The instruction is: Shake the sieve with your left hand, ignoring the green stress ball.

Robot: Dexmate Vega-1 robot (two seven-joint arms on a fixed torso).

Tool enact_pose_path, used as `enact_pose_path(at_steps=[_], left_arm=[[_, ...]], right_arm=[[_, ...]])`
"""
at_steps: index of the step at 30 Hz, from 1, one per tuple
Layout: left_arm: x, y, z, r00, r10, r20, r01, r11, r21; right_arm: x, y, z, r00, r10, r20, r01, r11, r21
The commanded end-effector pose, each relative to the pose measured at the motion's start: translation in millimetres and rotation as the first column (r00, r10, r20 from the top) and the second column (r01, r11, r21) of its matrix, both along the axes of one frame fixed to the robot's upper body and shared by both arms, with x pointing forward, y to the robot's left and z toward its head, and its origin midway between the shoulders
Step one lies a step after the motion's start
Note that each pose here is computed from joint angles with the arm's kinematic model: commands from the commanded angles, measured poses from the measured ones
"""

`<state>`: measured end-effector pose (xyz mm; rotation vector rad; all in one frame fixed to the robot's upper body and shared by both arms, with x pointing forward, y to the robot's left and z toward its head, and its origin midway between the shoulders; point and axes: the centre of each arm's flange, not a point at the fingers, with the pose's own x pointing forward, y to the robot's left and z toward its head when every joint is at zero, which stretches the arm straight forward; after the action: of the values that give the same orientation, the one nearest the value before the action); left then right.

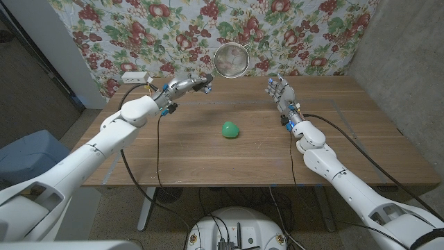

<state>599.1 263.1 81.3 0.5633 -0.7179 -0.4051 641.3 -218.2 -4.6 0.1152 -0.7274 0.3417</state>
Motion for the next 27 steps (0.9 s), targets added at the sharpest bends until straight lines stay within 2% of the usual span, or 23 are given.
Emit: enact_pose_path(at_steps=[1, 9, 16, 21, 27], left_arm=[[2.7, 5.3, -6.0, 0.98, 0.14, -0.141, -0.145, 0.989, -0.019], [7.4, 9.7, -9.0, 0.921, 0.212, -0.327, -0.221, 0.975, 0.009], [10.3, 12.1, -10.8, 0.883, 0.237, -0.404, -0.249, 0.968, 0.025], [11.4, 13.0, -11.4, 0.871, 0.244, -0.426, -0.254, 0.967, 0.034], [11.9, 13.3, -11.4, 0.87, 0.243, -0.429, -0.252, 0.967, 0.038]], right_arm=[[1.2, 1.3, -1.1, 1.0, 0.0, -0.005, 0.0, 1.0, 0.001], [1.9, 2.6, -0.6, 1.0, -0.001, -0.005, 0.001, 1.0, 0.002], [2.8, 3.8, 0.5, 1.0, 0.0, -0.005, 0.0, 1.0, -0.001], [3.3, 4.4, 1.0, 1.0, 0.001, -0.005, -0.001, 1.0, -0.002], [3.3, 4.8, 1.4, 1.0, 0.001, -0.005, -0.001, 1.0, -0.002]])
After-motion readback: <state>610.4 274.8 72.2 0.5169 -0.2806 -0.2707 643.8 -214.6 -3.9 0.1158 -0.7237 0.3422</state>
